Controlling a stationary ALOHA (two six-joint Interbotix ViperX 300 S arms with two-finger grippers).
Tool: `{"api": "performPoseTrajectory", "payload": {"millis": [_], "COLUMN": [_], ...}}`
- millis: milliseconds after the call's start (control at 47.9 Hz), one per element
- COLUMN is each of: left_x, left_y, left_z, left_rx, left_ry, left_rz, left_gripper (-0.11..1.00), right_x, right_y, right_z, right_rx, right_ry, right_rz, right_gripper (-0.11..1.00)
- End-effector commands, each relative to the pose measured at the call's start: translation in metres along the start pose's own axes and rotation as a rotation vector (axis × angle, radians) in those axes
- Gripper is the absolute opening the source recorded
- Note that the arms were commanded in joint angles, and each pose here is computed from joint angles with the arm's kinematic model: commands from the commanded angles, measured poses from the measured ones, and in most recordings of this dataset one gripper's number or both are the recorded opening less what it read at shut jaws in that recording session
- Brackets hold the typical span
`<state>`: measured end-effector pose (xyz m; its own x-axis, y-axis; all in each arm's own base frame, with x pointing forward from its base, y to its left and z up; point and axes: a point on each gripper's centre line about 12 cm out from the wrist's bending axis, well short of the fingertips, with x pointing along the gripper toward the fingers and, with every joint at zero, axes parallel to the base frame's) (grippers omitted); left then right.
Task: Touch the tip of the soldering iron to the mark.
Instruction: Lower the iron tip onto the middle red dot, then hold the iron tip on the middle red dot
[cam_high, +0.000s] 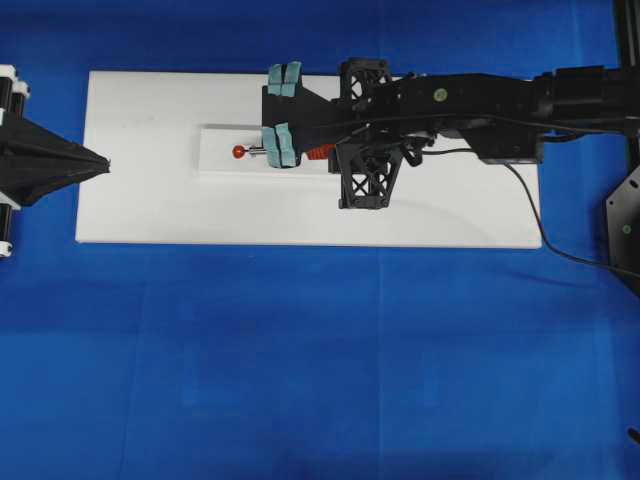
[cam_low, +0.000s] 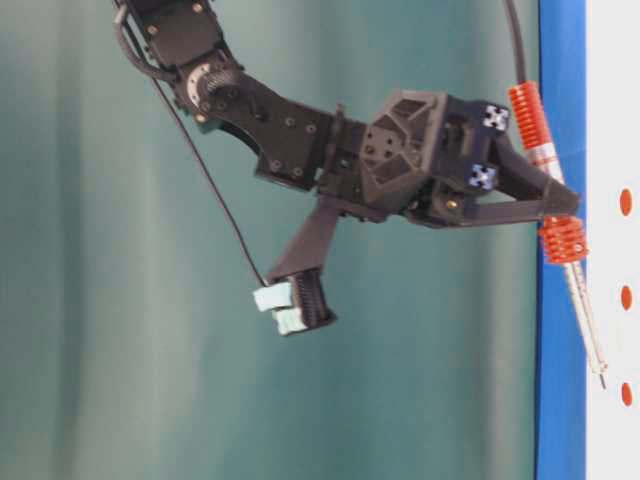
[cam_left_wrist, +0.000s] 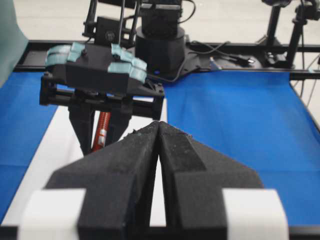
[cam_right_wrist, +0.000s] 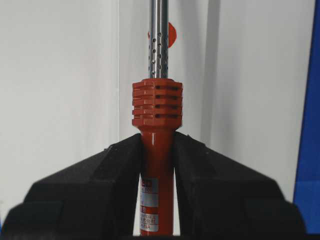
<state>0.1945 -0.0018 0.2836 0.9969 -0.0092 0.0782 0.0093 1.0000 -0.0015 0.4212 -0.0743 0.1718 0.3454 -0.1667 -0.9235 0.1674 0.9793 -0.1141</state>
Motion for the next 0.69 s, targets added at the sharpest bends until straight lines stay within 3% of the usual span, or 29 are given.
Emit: {"api": "performPoseTrajectory", "payload": {"millis": [0,669], "left_x": [0.0016,0.0019], "left_y": [-0.0004,-0.0004], "left_z": [0.0043,0.004], "left_rx": [0.003,0.004], "left_ry": [-0.014,-0.012], "left_rz": [-0.003,-0.002], "left_gripper": [0.0,0.0], "right_x": [-0.0094,0.0003], "right_y": [-0.0033,-0.0061], "right_z": [0.01,0.0085], "right_rx": [0.006,0.01], "right_ry": [-0.041,-0.024], "right_rz": [-0.003,-0.005], "right_gripper": [0.06,0.06]}}
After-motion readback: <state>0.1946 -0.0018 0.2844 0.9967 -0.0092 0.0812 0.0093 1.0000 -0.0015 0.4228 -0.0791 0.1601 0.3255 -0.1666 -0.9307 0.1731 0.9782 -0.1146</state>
